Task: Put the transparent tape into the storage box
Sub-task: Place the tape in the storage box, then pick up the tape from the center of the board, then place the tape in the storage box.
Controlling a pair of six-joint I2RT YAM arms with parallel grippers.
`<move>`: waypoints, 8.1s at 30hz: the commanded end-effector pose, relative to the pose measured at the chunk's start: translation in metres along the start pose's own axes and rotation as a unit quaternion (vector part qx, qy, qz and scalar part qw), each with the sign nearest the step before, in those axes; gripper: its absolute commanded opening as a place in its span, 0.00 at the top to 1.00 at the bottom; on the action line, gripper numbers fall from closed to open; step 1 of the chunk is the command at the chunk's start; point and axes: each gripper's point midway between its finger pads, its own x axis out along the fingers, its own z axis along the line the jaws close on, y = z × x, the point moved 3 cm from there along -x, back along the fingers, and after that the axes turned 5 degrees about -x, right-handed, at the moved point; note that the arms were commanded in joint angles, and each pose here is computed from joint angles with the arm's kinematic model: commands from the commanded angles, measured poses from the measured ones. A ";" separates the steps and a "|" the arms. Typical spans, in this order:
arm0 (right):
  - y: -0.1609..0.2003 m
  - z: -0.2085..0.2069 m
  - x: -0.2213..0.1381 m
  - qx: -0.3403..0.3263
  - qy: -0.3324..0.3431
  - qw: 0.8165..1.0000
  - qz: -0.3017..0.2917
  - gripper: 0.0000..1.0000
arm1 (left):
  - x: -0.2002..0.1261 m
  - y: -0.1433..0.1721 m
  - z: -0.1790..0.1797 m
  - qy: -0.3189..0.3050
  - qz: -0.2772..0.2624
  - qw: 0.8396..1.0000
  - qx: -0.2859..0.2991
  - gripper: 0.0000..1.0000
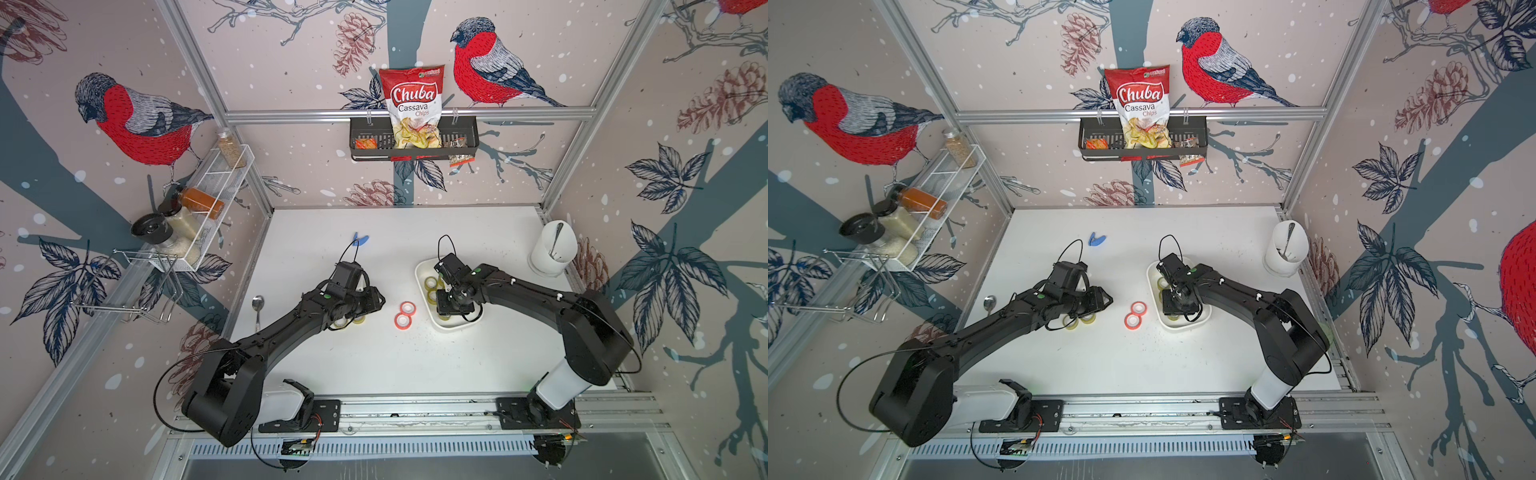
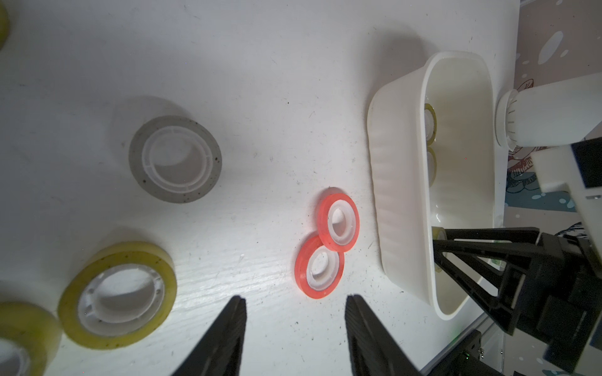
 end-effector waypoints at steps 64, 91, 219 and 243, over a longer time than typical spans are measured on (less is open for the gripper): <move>-0.057 0.049 -0.064 -0.094 -0.037 0.989 -0.107 0.47 | -0.048 -0.026 0.053 -0.125 -0.067 0.990 -0.014 0.41; -0.054 0.045 -0.062 -0.080 -0.045 0.990 -0.110 0.44 | -0.011 -0.103 0.100 -0.256 -0.092 0.961 0.043 0.21; -0.043 -0.137 -0.093 0.194 -0.041 0.966 -0.164 0.48 | 0.077 0.018 -0.189 0.010 0.014 0.966 0.258 0.46; -0.035 -0.152 -0.090 0.205 -0.047 0.964 -0.164 0.48 | 0.142 0.067 -0.186 -0.016 0.077 0.950 0.303 0.47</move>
